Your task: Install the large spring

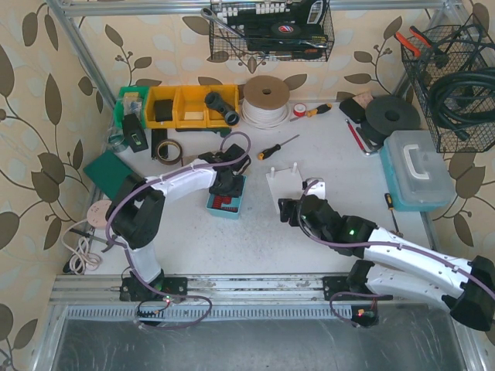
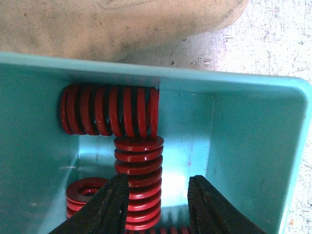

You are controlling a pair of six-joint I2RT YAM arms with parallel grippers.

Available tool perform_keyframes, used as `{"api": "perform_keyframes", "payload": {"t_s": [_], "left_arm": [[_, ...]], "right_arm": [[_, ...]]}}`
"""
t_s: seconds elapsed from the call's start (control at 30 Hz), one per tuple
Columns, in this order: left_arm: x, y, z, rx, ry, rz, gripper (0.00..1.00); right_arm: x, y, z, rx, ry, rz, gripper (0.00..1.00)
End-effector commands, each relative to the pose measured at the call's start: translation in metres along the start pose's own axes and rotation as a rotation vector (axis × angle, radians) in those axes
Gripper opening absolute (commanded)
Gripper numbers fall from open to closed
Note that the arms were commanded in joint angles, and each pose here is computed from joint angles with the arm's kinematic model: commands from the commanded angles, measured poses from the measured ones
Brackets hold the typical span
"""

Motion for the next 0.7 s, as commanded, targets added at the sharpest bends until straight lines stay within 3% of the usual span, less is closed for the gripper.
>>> {"api": "perform_keyframes", "payload": {"t_s": [0.0,0.23,0.67], "left_arm": [[0.002,0.000,0.002,-0.032,-0.021,-0.024,0.38],[0.001,0.001,0.013,-0.079,0.001,-0.032,0.34],[0.001,0.004,0.025,-0.137,0.020,-0.035,0.38]], "right_arm": [[-0.006,0.003,0.000,0.008,-0.022,0.003,0.89],[-0.005,0.003,0.001,0.012,-0.018,0.003,0.89],[-0.005,0.004,0.001,0.011,-0.014,0.000,0.89]]}}
Point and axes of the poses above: each gripper's point midway between its finger pads, its own z axis out along the fingers, its own y axis along the line the jaws close on, x = y × z, the point moved 6 cm from there along -z, back along the fingers, and after that the axes turned 5 degrees about -z, right-handed, at the moved point
